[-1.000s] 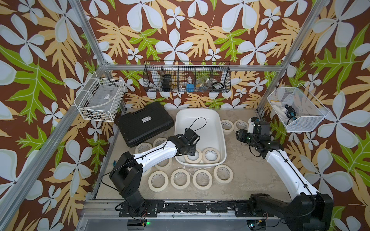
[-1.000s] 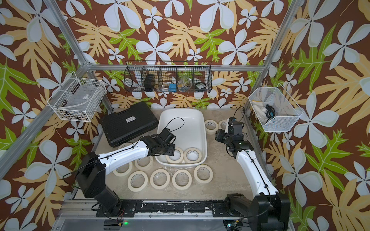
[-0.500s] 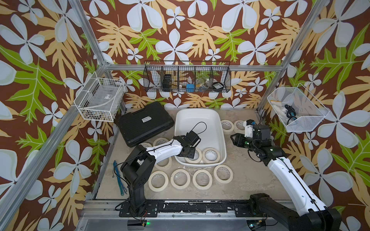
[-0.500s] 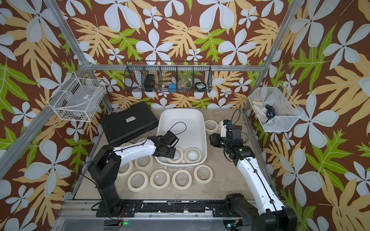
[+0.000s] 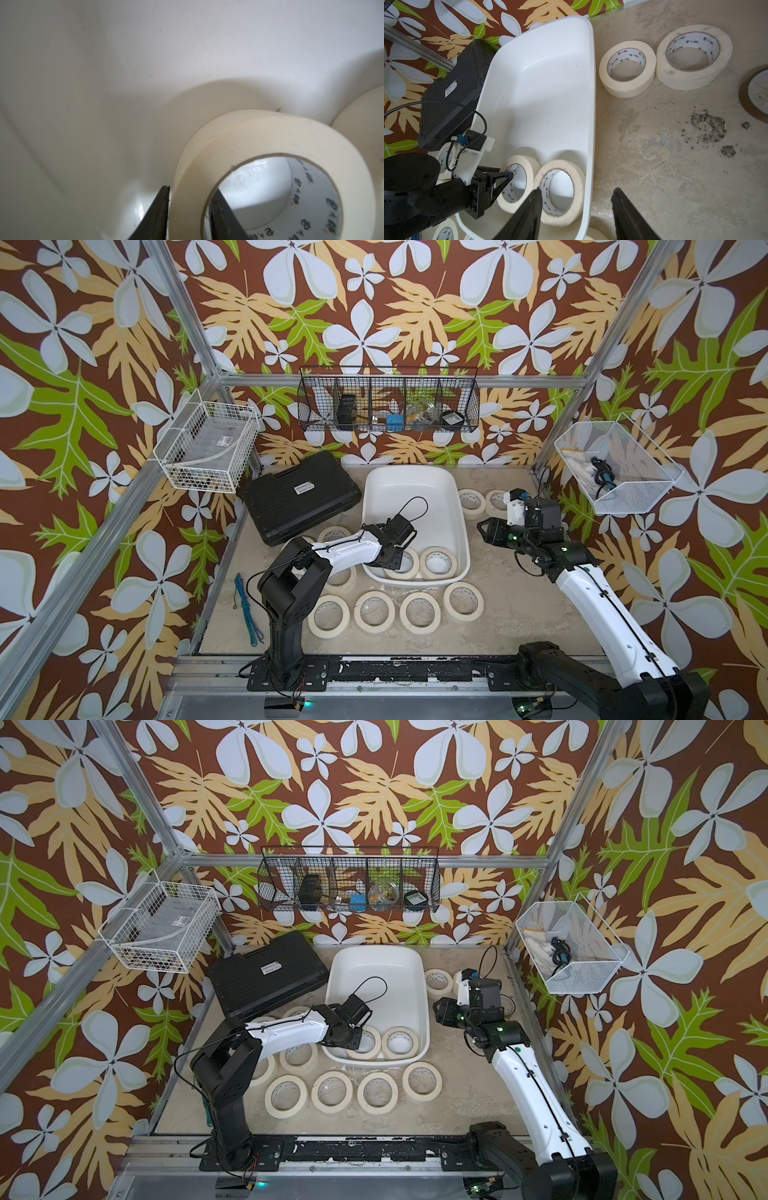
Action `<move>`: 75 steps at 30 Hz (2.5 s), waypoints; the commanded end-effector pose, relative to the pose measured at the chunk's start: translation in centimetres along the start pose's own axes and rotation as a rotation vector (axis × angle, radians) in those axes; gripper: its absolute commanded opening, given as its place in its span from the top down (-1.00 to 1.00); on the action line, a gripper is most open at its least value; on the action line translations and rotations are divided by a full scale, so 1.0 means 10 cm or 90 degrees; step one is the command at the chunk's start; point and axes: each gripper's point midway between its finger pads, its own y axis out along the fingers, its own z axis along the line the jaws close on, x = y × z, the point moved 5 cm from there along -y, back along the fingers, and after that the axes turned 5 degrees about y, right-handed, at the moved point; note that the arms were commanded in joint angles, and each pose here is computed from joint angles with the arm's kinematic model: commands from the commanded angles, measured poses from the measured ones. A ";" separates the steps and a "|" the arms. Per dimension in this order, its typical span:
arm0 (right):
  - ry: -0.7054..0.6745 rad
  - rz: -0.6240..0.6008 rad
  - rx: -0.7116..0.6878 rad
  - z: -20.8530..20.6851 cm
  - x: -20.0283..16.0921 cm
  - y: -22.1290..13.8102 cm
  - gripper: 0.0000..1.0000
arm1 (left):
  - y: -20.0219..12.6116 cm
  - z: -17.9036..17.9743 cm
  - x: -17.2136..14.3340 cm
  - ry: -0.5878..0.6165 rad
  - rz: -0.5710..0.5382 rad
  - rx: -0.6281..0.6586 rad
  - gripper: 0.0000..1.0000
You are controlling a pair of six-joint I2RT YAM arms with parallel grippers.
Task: Take out the art tape in the storage box
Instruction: Pick up the art tape from the storage box.
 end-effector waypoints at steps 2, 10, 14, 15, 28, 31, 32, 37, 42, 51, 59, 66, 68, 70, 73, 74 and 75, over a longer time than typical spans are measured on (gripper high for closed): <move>-0.004 -0.007 0.010 0.04 0.05 -0.03 -0.15 | -0.05 0.00 0.06 -0.011 -0.020 -0.004 0.56; -0.006 -0.014 0.026 0.11 0.08 -0.08 -0.15 | -0.27 0.04 0.13 -0.024 -0.049 -0.002 0.91; -0.006 -0.029 0.038 0.16 0.11 -0.11 -0.15 | -0.54 0.07 0.20 -0.045 -0.081 -0.008 0.96; -0.007 -0.032 0.040 0.18 0.11 -0.11 -0.14 | -0.61 0.08 0.22 -0.054 -0.086 -0.011 0.95; -0.093 -0.040 0.038 0.78 0.00 -0.04 -0.18 | -1.29 0.06 0.25 -0.134 -0.096 -0.076 0.84; -0.112 -0.028 0.055 0.95 -0.10 0.04 -0.18 | -1.38 0.04 0.24 -0.124 -0.093 -0.037 0.84; -0.119 -0.021 0.060 1.02 -0.15 0.08 -0.19 | -1.40 0.03 0.23 -0.120 -0.094 -0.027 0.84; -0.159 0.004 0.080 1.32 -0.33 0.20 -0.21 | -1.38 -0.04 0.19 -0.105 -0.087 -0.008 0.84; -0.188 0.006 0.088 1.42 -0.49 0.32 -0.22 | -1.41 -0.17 0.16 -0.076 -0.082 -0.025 0.84; -0.225 0.019 0.072 1.43 -0.66 0.49 -0.25 | -1.40 -0.27 0.14 -0.063 -0.072 -0.044 0.85; -0.249 0.027 0.072 1.43 -0.75 0.52 -0.26 | -1.37 -0.27 0.14 -0.064 -0.073 -0.040 0.85; -0.263 0.037 0.042 1.33 -0.82 0.58 -0.26 | -1.39 -0.28 0.16 -0.065 -0.075 -0.045 0.85; -0.267 0.035 0.034 1.32 -0.81 0.58 -0.25 | -1.40 -0.29 0.16 -0.066 -0.076 -0.047 0.85; -0.270 0.034 0.025 1.30 -0.81 0.59 -0.24 | -1.40 -0.29 0.16 -0.066 -0.075 -0.049 0.85; -0.269 0.034 0.025 1.31 -0.80 0.59 -0.14 | -1.41 -0.30 0.16 -0.066 -0.076 -0.050 0.85; -0.268 0.034 0.027 1.31 -0.80 0.59 -0.07 | -1.41 -0.30 0.16 -0.066 -0.077 -0.051 0.85; -0.267 0.034 0.029 1.32 -0.81 0.59 0.04 | -1.40 -0.30 0.16 -0.066 -0.076 -0.050 0.85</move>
